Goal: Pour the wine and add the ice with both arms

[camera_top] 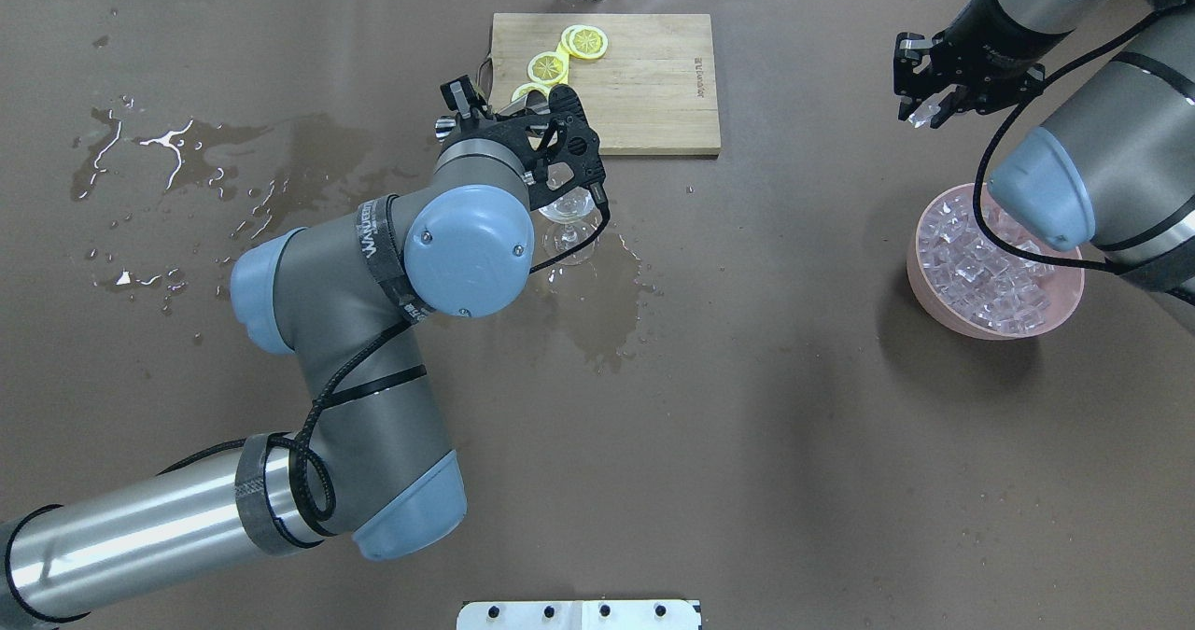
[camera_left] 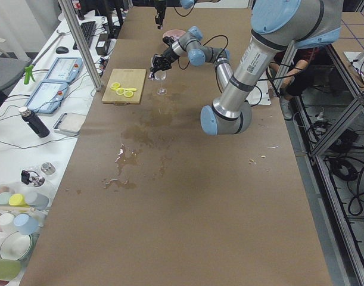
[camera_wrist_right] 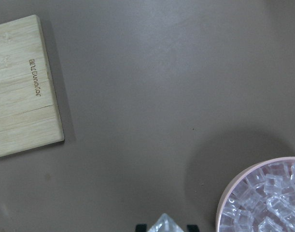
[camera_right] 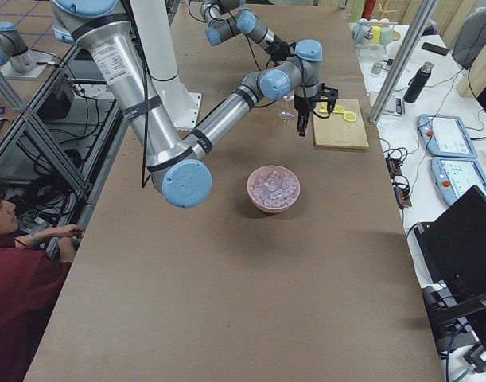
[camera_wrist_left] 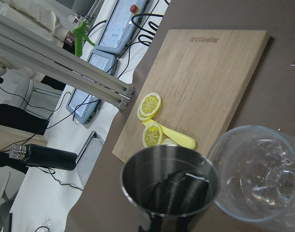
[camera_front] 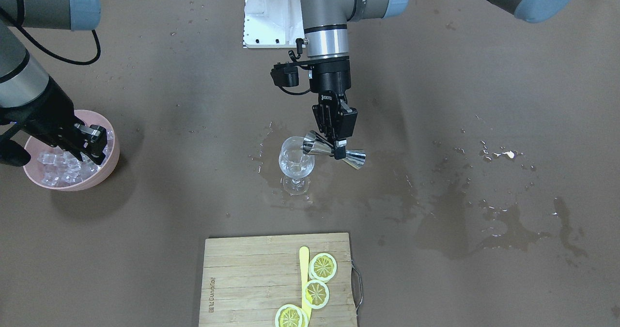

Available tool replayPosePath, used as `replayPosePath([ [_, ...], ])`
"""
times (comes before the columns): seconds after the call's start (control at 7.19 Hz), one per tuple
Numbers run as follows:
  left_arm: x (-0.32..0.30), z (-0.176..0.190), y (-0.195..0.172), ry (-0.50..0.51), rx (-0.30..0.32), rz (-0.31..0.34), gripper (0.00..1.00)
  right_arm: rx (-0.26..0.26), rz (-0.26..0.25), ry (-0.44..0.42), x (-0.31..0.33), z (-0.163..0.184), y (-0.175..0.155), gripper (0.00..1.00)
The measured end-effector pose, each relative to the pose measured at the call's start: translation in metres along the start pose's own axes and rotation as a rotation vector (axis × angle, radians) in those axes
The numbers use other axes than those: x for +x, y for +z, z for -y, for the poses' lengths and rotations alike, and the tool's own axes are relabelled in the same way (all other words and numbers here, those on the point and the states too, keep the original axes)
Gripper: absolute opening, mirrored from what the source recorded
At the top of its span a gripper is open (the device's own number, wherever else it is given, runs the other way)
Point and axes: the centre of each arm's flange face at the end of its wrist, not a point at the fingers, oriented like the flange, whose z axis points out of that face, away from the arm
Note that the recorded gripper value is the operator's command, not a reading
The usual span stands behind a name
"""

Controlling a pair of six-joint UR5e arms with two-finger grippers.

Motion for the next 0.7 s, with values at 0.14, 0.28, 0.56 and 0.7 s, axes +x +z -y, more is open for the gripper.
replayPosePath([
  [0.14,-0.0009,0.0003,0.0005,0.019,-0.003,0.012,0.0,0.002,0.001,-0.001,0.0003,-0.0001,-0.0012,0.2],
  [0.28,-0.0012,0.0005,0.0013,0.037,-0.005,0.024,0.0,0.002,0.001,0.0,0.001,-0.0001,-0.0013,0.2],
  [0.56,0.003,0.0014,0.0065,0.069,-0.016,0.032,0.0,0.002,0.001,0.001,0.0013,0.0002,-0.0016,0.2],
  [0.7,0.0059,0.0024,0.0082,0.086,-0.02,0.043,0.0,0.003,0.002,0.001,0.0009,0.0002,-0.0019,0.2],
])
